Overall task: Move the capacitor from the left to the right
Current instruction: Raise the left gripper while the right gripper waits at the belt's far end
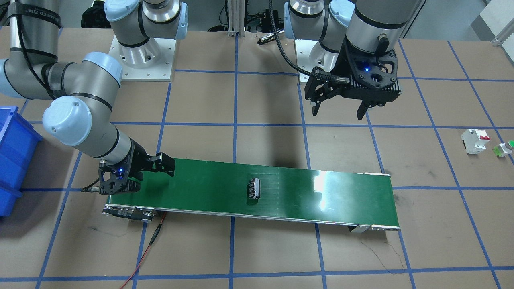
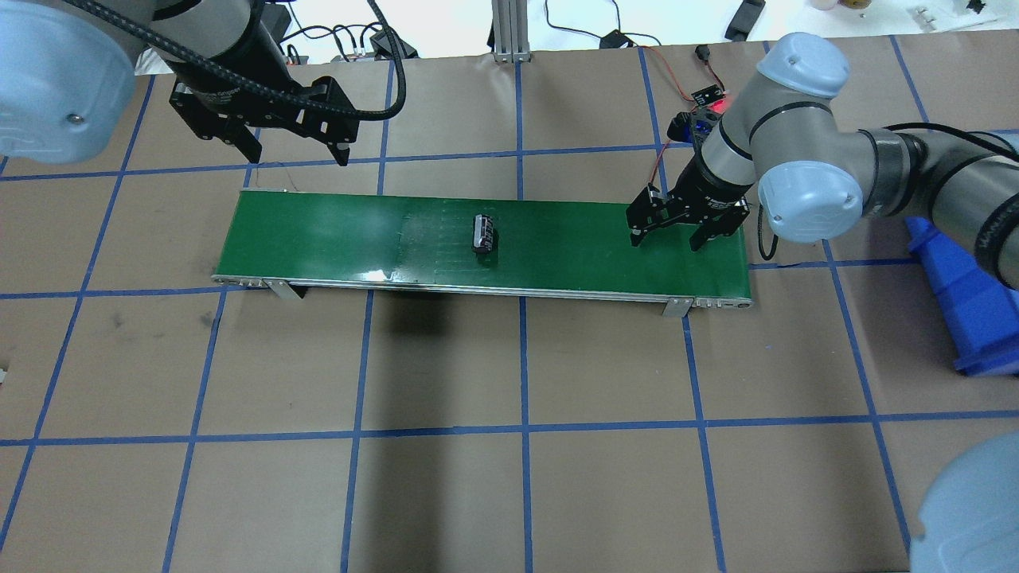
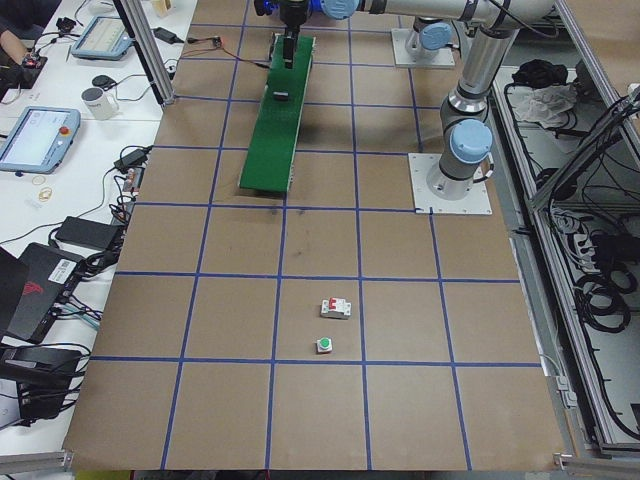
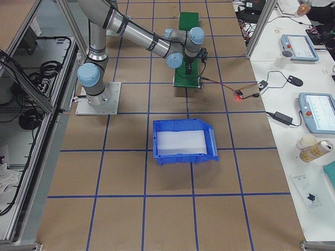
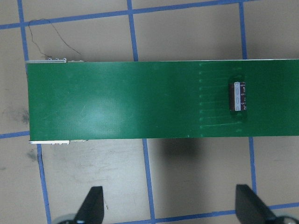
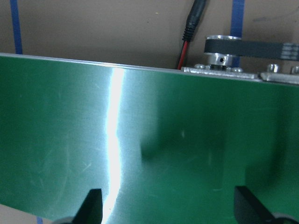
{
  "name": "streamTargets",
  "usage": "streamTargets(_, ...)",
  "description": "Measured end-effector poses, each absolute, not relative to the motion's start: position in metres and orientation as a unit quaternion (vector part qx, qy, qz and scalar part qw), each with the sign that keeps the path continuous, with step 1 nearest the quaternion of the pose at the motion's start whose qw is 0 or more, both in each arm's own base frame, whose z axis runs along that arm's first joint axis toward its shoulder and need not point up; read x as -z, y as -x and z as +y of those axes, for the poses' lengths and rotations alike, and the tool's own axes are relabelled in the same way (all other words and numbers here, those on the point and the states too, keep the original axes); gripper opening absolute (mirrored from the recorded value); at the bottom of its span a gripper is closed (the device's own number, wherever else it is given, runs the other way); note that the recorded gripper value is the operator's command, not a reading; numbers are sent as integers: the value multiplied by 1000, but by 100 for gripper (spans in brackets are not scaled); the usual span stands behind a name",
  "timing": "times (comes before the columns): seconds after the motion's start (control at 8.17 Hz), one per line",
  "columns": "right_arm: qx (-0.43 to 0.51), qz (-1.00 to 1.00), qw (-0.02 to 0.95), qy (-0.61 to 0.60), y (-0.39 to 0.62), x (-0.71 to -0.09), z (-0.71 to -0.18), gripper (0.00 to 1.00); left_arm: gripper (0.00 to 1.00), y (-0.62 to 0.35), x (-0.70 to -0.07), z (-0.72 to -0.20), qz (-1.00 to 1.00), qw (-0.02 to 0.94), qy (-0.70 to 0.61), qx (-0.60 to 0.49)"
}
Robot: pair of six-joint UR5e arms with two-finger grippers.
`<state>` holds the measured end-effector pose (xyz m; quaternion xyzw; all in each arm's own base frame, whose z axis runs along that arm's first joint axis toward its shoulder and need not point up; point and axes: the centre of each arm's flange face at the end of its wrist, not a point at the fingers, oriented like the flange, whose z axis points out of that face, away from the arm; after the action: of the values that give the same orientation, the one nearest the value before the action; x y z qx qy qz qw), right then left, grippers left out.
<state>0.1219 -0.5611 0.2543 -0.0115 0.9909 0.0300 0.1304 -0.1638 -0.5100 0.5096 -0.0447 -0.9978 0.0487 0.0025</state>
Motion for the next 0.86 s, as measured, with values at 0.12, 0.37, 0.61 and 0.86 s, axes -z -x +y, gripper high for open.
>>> streamTargets(0.12, -31, 991, 131, 11, -122, -253, -561, 100, 100, 165, -509, -510, -998, 7, 45, -48)
streamTargets(0.37, -32, 991, 133, 11, -122, -251, -562, 100, 100, 165, -509, -510, -998, 10, 44, -48)
streamTargets(0.61, -37, 990, 136, 11, -123, -246, -563, 100, 100, 165, -509, -510, -998, 10, 44, -48)
streamTargets(0.86, -39, 990, 137, 11, -122, -243, -563, 100, 100, 165, -509, -510, -998, 11, 44, -48)
